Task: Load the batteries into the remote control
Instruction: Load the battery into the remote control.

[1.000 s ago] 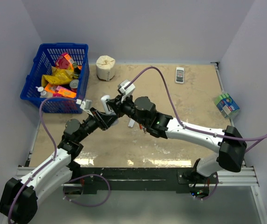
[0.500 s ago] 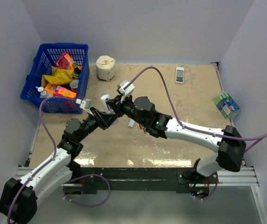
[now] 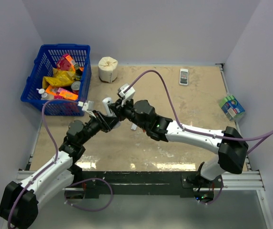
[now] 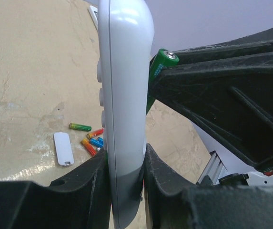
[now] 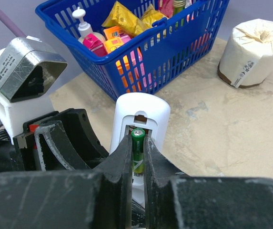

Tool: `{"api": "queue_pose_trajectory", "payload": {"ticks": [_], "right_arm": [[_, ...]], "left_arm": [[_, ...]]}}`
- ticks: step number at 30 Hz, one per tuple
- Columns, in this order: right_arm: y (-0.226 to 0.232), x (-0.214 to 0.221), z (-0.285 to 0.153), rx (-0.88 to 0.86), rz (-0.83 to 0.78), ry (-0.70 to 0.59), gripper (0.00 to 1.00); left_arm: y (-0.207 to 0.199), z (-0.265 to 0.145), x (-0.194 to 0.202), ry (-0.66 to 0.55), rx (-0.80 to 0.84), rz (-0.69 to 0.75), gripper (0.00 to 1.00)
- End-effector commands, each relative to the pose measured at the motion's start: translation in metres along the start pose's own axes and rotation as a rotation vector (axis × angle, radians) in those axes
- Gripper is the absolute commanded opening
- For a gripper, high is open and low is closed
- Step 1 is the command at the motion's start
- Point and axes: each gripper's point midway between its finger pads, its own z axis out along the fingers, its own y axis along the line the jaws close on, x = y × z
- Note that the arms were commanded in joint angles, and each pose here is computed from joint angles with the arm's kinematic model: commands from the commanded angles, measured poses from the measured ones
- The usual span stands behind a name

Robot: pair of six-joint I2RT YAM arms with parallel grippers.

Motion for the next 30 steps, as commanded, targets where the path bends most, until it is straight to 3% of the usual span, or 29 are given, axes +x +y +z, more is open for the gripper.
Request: {"api": "queue_pose_trajectory", "payload": {"ticks": [1, 14, 26, 30], "right_arm": [[-0.004, 0.011, 0.004, 0.028, 0.005, 0.005, 0.11], [-0.024, 0.021, 0.009, 0.158, 0.096, -0.028, 0.18], [-0.033, 0.016, 0.007, 0.210, 0.121, -0.055, 0.19], [-0.033, 0.019, 0.005, 0.210, 0.121, -0.051, 0.25]], "left_arm": [[-0.026, 0.004, -0.024, -0.071, 0.085, 0.024, 0.00], [-0.018, 0.006, -0.011, -0.040, 0.070, 0.007, 0.00], [-0.018, 0.006, -0.012, -0.046, 0.070, 0.002, 0.00], [-0.019, 0.006, -0.014, -0.053, 0.070, -0.023, 0.00]]}}
